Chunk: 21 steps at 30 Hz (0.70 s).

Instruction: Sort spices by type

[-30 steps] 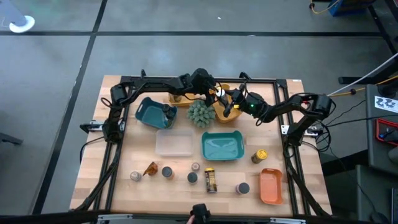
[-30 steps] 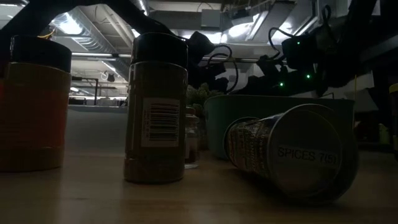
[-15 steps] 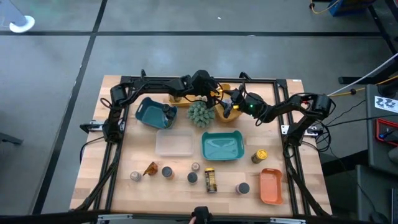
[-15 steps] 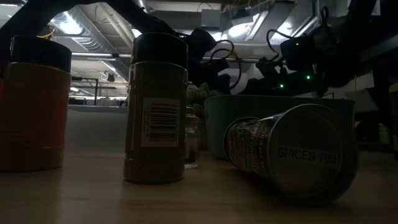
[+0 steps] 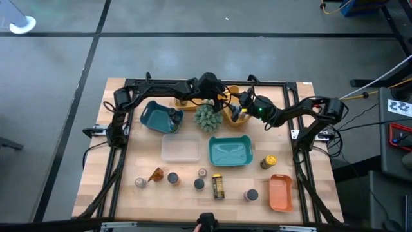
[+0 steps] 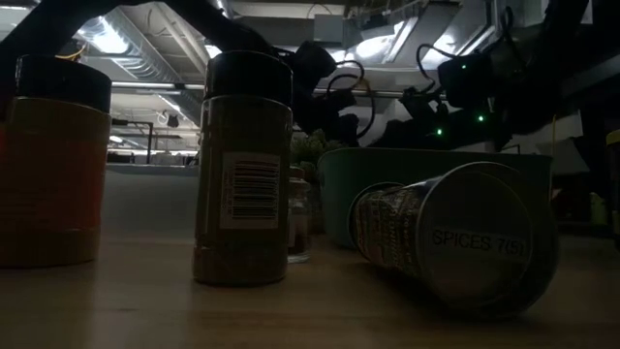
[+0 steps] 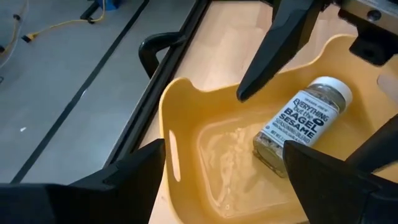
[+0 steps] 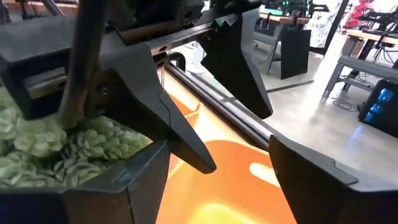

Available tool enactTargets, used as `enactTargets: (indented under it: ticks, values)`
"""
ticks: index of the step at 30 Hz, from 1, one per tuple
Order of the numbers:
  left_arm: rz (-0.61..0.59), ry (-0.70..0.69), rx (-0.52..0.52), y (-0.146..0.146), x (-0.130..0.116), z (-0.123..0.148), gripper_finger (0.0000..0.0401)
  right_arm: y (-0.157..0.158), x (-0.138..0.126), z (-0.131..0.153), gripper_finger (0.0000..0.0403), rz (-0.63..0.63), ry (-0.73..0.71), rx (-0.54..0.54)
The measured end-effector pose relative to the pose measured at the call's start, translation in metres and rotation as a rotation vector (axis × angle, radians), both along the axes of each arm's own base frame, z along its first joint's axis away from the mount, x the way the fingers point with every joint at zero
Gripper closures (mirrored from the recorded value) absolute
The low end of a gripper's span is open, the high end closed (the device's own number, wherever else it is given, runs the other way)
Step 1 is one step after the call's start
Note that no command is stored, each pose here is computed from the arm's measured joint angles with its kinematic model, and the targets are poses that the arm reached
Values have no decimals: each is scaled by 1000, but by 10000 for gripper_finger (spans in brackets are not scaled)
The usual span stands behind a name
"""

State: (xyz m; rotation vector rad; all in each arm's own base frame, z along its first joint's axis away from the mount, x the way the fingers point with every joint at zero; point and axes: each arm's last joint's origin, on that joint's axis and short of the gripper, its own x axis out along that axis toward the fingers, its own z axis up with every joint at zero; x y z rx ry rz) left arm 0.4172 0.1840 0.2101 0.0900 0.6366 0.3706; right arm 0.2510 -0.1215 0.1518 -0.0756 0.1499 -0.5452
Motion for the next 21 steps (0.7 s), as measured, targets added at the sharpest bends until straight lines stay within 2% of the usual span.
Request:
enactTargets:
  ticks: [7,10,16,21]
  values:
    - [1,32,-8,-5,-12,21,92,4,-7,26,130,6,-71,-5]
    - [-1,50,-17,-11,-23,38,92,7,-12,37,130,27,-76,-3]
    - [-10,210,-89,-33,-60,70,92,14,-27,56,129,45,-51,12]
    - [22,375,-232,-68,-103,97,92,21,-39,67,129,67,-25,36]
